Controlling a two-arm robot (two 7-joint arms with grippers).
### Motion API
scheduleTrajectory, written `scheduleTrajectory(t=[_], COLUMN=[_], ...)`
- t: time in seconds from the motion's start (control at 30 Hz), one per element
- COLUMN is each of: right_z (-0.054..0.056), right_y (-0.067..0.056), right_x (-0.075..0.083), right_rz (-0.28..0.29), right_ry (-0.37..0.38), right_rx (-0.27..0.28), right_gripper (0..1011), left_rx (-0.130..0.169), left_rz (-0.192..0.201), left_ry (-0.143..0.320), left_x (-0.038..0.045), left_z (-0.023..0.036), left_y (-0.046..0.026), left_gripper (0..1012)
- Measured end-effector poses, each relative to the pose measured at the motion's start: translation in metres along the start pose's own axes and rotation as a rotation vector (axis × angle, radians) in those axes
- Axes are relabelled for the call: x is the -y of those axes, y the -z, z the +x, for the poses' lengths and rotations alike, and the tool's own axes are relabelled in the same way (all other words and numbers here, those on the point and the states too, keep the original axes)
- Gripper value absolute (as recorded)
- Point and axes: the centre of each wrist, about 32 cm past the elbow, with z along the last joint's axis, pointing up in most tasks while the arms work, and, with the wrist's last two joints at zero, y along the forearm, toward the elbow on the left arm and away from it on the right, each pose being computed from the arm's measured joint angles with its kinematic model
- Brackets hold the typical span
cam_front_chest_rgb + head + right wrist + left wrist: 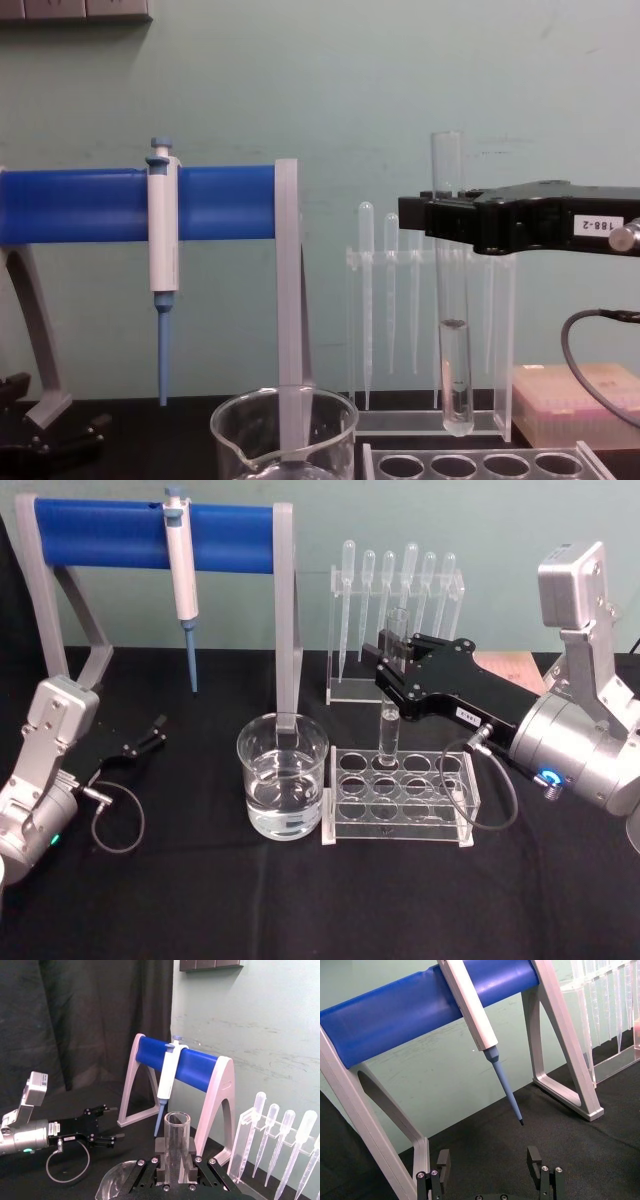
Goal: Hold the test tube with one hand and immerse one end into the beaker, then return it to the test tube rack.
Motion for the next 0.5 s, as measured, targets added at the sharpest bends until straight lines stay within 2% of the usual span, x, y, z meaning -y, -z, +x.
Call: scheduleTrajectory(t=[0.5], right_z=[-0.0022], right_y=[-0.0025], right_x=[-0.0015], right_rz=[0.011], right_ry=[-0.005], right_rx=[0.000], right_gripper=[226], left_rx=[0.000], left_rz=[0.000], left_ry=[0.000], left_x=[0.0000], left_z=[0.0000], left_y=[0.0000], left_gripper=[1000])
